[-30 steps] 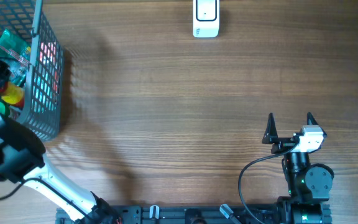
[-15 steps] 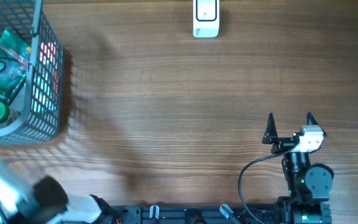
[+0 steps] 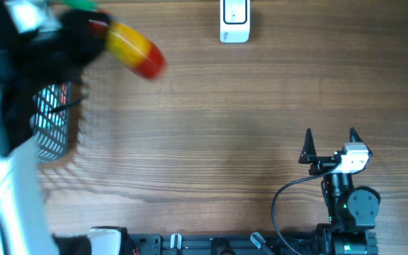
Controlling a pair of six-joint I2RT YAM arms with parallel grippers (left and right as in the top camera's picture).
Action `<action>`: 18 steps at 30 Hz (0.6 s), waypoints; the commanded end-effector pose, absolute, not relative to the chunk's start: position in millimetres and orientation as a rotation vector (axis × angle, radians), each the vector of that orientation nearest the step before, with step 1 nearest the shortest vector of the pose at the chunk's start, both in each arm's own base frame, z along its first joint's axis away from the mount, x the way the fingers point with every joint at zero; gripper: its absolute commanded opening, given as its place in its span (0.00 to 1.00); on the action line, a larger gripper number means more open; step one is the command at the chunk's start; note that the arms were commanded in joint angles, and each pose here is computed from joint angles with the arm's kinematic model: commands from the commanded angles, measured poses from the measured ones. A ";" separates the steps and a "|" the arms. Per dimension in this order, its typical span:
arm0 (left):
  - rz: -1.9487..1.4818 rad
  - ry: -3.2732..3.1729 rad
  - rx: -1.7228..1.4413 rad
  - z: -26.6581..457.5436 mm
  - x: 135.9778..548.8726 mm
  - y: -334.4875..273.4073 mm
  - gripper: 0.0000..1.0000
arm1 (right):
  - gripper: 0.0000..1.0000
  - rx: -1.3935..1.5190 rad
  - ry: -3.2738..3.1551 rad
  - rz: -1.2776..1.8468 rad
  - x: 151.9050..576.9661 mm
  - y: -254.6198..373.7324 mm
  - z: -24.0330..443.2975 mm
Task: Scan the item barcode
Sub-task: 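Carry the sauce bottle to the scanner and present its barcode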
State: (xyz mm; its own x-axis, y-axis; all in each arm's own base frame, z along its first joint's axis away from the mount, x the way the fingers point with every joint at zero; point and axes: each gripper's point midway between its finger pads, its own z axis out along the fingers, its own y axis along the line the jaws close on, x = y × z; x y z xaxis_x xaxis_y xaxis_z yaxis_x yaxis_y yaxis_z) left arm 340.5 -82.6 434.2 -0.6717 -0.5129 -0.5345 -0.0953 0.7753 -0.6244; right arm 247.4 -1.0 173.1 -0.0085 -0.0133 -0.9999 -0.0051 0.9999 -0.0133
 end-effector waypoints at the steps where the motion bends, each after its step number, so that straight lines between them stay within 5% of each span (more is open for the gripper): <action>1: -0.525 2.467 -0.338 366.8 355.9 -132.2 0.38 | 1.00 -0.042 1.573 0.001 247.1 3.3 174.4; 9: -0.154 2.741 -0.153 256.4 372.2 -196.4 0.29 | 1.00 -0.042 1.573 0.001 247.1 3.3 174.4; 18: -0.098 2.767 -0.161 210.0 390.5 -231.9 0.27 | 1.00 -0.042 1.573 0.001 247.1 3.2 174.4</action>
